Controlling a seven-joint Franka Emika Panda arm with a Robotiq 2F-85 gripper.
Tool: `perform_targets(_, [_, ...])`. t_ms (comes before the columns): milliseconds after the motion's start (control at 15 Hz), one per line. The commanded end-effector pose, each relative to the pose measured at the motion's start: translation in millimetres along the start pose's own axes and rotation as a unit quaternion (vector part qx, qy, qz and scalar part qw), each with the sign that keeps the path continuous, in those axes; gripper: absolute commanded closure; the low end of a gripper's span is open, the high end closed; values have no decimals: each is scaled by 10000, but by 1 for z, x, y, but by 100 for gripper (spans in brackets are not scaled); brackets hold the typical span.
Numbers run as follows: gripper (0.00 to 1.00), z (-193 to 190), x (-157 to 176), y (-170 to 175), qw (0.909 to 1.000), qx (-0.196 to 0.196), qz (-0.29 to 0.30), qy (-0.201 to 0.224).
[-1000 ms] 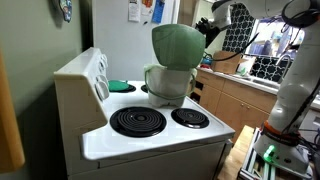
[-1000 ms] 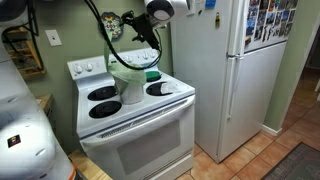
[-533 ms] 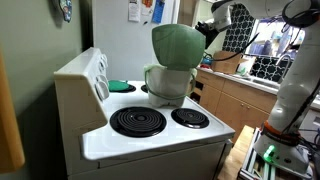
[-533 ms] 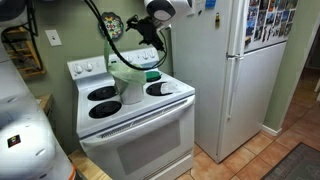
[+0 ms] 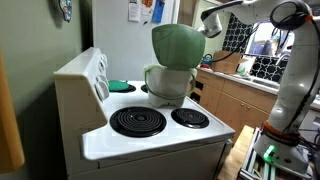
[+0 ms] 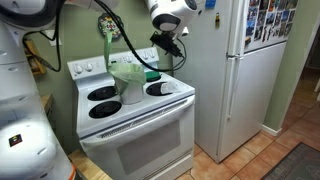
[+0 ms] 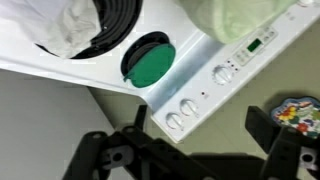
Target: Open the trash can then put the tissue paper inside
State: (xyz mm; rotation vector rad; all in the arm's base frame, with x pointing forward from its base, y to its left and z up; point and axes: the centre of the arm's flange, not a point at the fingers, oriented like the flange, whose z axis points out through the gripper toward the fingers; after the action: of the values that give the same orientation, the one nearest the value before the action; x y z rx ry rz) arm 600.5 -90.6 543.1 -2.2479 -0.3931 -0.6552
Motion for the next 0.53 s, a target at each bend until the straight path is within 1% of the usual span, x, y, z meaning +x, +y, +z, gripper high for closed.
perform_targets(0, [0, 37, 14, 39, 9954, -673, 530, -426])
perform_targets(133, [0, 60, 13, 60, 9890, -964, 924, -633])
perform_targets(267, [0, 81, 10, 79, 9810, -1108, 1283, -941])
perform_targets(333, [0, 90, 8, 87, 9784, -1164, 1355, -1039])
perform_targets(400, [0, 76, -5, 70, 9848, -1003, 1134, -846])
perform_targets(467, [0, 85, -6, 78, 9825, -1044, 1227, -933])
